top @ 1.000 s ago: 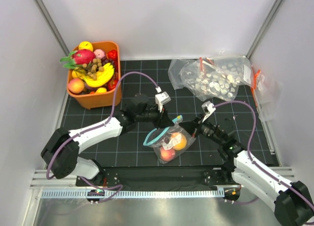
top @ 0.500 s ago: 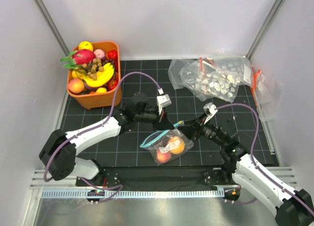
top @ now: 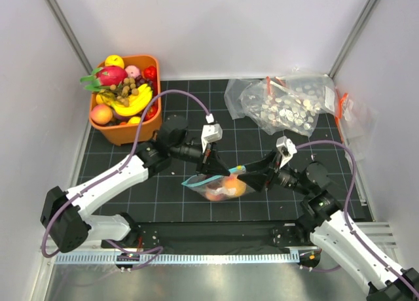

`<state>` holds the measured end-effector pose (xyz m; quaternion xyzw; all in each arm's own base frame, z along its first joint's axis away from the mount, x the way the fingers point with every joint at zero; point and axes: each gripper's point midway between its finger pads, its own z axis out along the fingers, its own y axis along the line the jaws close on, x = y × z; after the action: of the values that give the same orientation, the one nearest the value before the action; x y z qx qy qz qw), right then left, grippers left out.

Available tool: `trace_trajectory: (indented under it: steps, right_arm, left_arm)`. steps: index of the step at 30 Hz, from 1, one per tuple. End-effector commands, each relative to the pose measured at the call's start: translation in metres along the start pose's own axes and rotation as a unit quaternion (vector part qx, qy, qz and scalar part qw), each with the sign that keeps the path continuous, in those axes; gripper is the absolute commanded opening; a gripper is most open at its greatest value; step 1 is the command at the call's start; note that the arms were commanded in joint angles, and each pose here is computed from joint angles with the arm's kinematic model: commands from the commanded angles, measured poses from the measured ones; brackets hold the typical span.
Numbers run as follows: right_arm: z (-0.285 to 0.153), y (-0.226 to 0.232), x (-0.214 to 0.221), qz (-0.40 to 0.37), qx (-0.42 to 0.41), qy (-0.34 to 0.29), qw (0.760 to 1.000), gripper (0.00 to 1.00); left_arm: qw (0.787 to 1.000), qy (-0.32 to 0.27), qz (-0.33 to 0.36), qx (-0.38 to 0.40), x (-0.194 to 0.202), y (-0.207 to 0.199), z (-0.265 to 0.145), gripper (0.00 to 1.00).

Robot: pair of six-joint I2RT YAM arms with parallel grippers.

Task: Place the food in the zip-top bag and seal the zipper
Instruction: Zip the zipper food storage bag at the center of the board.

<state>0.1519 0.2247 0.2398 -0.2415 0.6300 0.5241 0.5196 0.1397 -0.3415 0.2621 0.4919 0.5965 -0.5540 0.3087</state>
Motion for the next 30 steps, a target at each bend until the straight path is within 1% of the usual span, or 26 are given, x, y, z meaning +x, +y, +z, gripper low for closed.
trace_trajectory:
  steps: [1, 3, 5, 8, 13, 24, 25, 26, 27, 28, 30]
  right_arm:
    - [-0.003, 0.029, -0.020, -0.025, -0.044, 0.010, 0.999, 0.56]
    - [-0.004, 0.031, -0.022, -0.028, -0.045, 0.016, 0.998, 0.56]
    - [-0.003, 0.036, -0.024, -0.025, -0.061, 0.012, 0.998, 0.54]
    - [-0.004, 0.036, -0.024, -0.025, -0.059, 0.013, 0.998, 0.48]
    - [-0.003, 0.043, -0.023, -0.023, -0.078, 0.015, 0.997, 0.46]
    - [-0.001, 0.047, -0.022, -0.018, -0.088, 0.022, 0.996, 0.30]
    - [0.000, 0.047, -0.022, -0.018, -0.087, 0.022, 0.996, 0.27]
    - [0.000, 0.047, -0.022, -0.017, -0.088, 0.023, 0.996, 0.26]
    - [0.000, 0.048, -0.022, -0.017, -0.089, 0.023, 0.996, 0.21]
    - [0.001, 0.047, -0.021, -0.014, -0.088, 0.025, 0.996, 0.18]
    - [0.002, 0.048, -0.023, -0.013, -0.088, 0.025, 0.996, 0.07]
  left_arm:
    - [0.999, -0.001, 0.014, 0.039, -0.014, -0.019, -0.005, 0.00]
    - [0.999, 0.002, 0.012, 0.045, -0.015, -0.020, -0.005, 0.00]
    - [0.999, 0.006, 0.006, 0.047, -0.014, -0.019, -0.004, 0.00]
    - [0.999, 0.010, 0.002, 0.053, -0.014, -0.022, -0.004, 0.00]
    - [0.998, 0.009, 0.000, 0.060, -0.016, -0.026, -0.006, 0.00]
    - [0.998, 0.015, -0.013, 0.065, -0.014, -0.023, -0.002, 0.00]
    - [0.998, 0.015, -0.014, 0.064, -0.014, -0.022, -0.001, 0.00]
    - [0.998, 0.015, -0.015, 0.064, -0.014, -0.022, -0.001, 0.00]
    - [0.998, 0.016, -0.016, 0.063, -0.013, -0.022, -0.001, 0.00]
    - [0.998, 0.016, -0.017, 0.062, -0.013, -0.021, 0.000, 0.00]
    - [0.998, 0.016, -0.019, 0.061, -0.013, -0.021, 0.000, 0.00]
